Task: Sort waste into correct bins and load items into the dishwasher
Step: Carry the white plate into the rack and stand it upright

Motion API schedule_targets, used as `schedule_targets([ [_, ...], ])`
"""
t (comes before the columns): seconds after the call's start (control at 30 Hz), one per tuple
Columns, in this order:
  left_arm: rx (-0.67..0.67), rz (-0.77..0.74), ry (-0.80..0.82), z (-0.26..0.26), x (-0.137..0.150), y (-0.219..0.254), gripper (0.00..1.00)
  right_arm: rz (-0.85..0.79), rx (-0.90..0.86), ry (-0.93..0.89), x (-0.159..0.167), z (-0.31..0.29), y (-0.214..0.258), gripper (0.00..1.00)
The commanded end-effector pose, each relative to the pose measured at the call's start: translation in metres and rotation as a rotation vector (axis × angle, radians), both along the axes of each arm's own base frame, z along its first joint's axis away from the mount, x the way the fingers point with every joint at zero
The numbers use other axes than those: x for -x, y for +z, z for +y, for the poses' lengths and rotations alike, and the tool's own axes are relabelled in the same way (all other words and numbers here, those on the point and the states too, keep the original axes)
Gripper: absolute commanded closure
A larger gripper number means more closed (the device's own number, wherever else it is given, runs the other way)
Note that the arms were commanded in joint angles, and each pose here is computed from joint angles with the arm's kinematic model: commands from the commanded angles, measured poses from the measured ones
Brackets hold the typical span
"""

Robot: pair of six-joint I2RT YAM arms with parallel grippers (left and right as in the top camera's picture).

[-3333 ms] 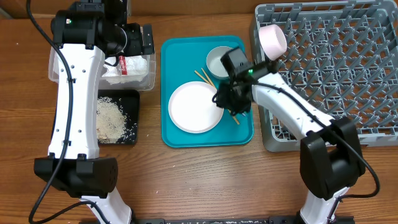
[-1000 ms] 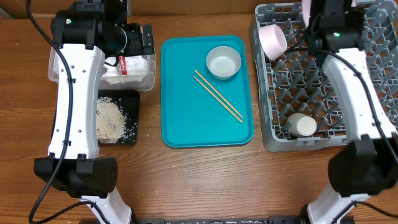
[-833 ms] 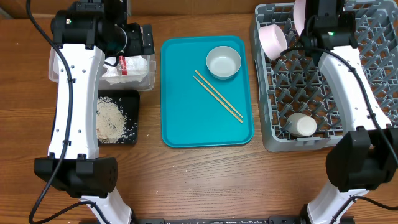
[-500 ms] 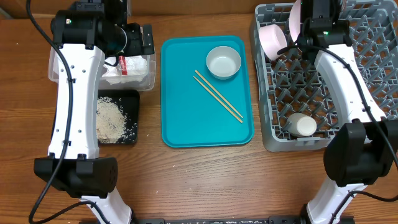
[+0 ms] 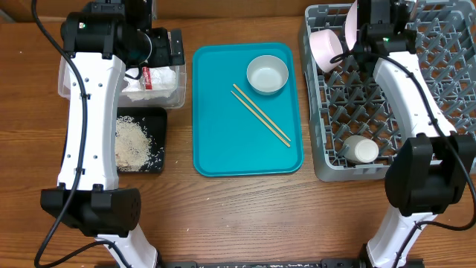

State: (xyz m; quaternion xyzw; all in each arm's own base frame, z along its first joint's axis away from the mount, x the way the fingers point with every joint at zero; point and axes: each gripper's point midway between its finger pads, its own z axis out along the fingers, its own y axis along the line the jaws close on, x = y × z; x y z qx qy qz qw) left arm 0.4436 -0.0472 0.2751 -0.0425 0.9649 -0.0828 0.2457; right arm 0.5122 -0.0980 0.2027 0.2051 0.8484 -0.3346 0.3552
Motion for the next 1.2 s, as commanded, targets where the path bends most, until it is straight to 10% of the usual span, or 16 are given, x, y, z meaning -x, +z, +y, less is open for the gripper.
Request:
schedule_targets([
  [0.0, -0.010, -0.017, -0.005, 0.001, -0.001, 0.005, 0.00, -0.031, -0.030, -0.037, -0.002, -0.001, -0.010, 0.96],
  [1.17, -0.009, -0.018, -0.006, 0.001, -0.001, 0.005, 0.00, -0.134, -0.129, -0.048, -0.004, 0.000, 0.005, 0.95],
])
